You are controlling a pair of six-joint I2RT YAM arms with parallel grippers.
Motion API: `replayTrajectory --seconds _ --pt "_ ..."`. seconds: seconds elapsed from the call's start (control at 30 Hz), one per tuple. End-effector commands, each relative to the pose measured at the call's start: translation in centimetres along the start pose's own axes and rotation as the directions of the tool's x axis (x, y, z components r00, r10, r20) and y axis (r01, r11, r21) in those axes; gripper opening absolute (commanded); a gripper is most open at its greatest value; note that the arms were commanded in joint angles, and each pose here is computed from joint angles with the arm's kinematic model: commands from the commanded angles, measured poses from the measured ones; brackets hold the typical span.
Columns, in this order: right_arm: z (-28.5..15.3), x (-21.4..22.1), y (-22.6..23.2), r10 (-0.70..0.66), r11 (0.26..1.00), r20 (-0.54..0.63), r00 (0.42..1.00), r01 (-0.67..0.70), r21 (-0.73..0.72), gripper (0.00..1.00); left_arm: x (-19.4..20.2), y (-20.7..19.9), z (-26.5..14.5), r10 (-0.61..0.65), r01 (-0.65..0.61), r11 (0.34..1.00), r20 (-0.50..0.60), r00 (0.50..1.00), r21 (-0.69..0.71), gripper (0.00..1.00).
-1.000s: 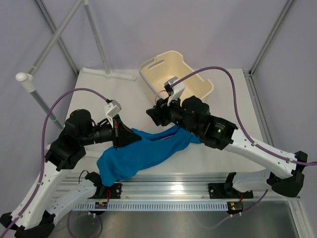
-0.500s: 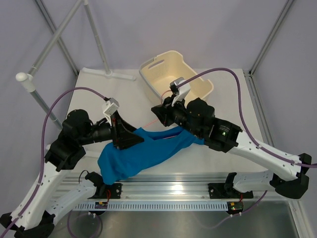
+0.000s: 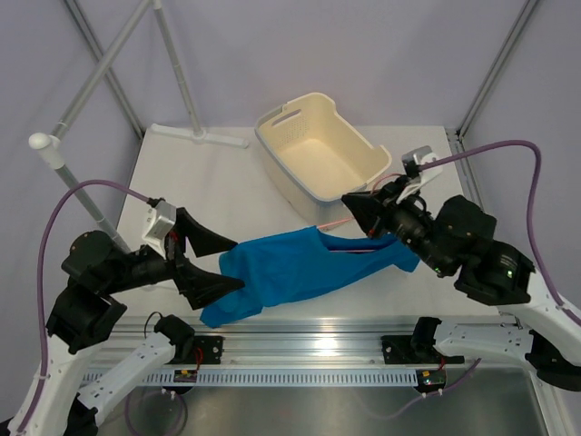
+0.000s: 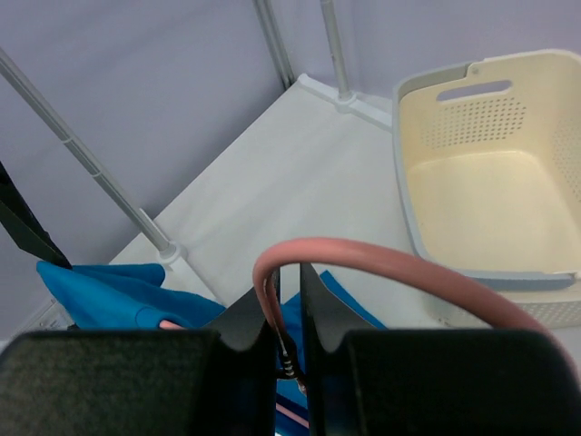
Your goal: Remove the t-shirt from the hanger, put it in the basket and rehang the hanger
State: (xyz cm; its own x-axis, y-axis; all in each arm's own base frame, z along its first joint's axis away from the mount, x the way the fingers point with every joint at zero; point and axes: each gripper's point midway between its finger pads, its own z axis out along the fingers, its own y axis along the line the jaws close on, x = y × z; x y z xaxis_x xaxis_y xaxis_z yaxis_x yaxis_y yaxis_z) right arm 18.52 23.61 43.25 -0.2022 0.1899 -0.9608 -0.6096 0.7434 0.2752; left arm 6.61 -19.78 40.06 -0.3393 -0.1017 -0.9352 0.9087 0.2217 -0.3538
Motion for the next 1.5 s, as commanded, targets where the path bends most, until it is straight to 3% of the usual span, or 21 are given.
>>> replayTrajectory --seconds 0.0,0.23,0.53,0.7,0.83,1.1,1.2,1.23,1.27,1.3,1.33,1.37,1.4,1.47 --pt "-2.9 -3.3 -1.6 0.025 0.999 0.085 0.996 -0.028 0.041 0.0 -0.1 -0.7 -0.2 0.025 -0.025 0.999 -0.001 1.0 0.03 0.95" --pt "-4.8 -4.1 -2.6 0.044 0.997 0.106 0.993 -0.051 0.059 0.0 1.7 1.8 0.7 -0.03 0.029 0.999 -0.034 0.999 -0.036 0.91" --pt "-4.3 -3.7 -2.5 0.045 0.997 0.099 0.994 -0.052 0.062 0.0 2.7 3.9 1.8 -0.068 0.066 0.995 -0.03 0.997 -0.08 0.89" --pt "-4.1 -3.1 -2.1 0.043 0.998 0.082 0.996 -0.046 0.042 0.0 2.8 6.1 1.8 -0.033 0.025 0.983 -0.039 0.999 -0.18 0.98" --pt "-4.3 -2.3 -1.5 0.04 0.999 0.055 0.998 -0.04 0.002 0.0 2.4 7.6 1.1 0.031 -0.041 0.962 -0.039 0.999 -0.27 0.99" --pt "-5.6 -2.0 0.2 0.066 0.991 0.04 0.997 -0.06 -0.122 0.0 3.7 8.2 2.4 0.028 -0.051 0.975 -0.109 0.994 -0.217 0.97" --pt "-5.8 -2.2 0.6 0.079 0.987 0.042 0.996 -0.072 -0.147 0.0 4.5 7.5 3.3 0.005 -0.022 0.991 -0.13 0.991 -0.129 0.83" --pt "-5.9 -2.4 0.6 0.082 0.986 0.05 0.995 -0.074 -0.146 0.0 4.4 7.4 3.6 0.003 -0.018 0.993 -0.127 0.992 -0.113 0.68" --pt "-5.9 -2.4 0.5 0.084 0.987 0.05 0.995 -0.076 -0.144 0.0 4.4 7.3 3.7 0.001 -0.014 0.995 -0.127 0.992 -0.101 0.68" --pt "-6.1 -2.6 0.0 0.083 0.99 0.063 0.995 -0.075 -0.122 0.0 4.3 7.2 3.8 0.002 -0.014 0.995 -0.123 0.992 -0.096 0.43" --pt "-6.1 -2.7 -0.3 0.083 0.991 0.07 0.994 -0.075 -0.107 0.0 4.3 7.2 3.7 -0.001 -0.011 0.995 -0.121 0.993 -0.1 0.29" --pt "-6.2 -2.9 -0.7 0.081 0.993 0.081 0.993 -0.074 -0.088 0.0 4.1 7.3 3.7 -0.002 -0.011 0.994 -0.112 0.994 -0.11 0.09" --pt "-6.2 -3.0 -1.8 0.061 0.998 0.101 0.993 -0.058 -0.035 0.0 3.8 8.1 3.5 -0.007 -0.009 0.986 -0.095 0.995 -0.164 0.0" --pt "-7.1 -3.9 -3.8 0.047 0.997 0.149 0.988 -0.055 0.051 0.0 3.2 9.0 2.9 -0.008 -0.005 0.97 -0.055 0.998 -0.245 0.0"
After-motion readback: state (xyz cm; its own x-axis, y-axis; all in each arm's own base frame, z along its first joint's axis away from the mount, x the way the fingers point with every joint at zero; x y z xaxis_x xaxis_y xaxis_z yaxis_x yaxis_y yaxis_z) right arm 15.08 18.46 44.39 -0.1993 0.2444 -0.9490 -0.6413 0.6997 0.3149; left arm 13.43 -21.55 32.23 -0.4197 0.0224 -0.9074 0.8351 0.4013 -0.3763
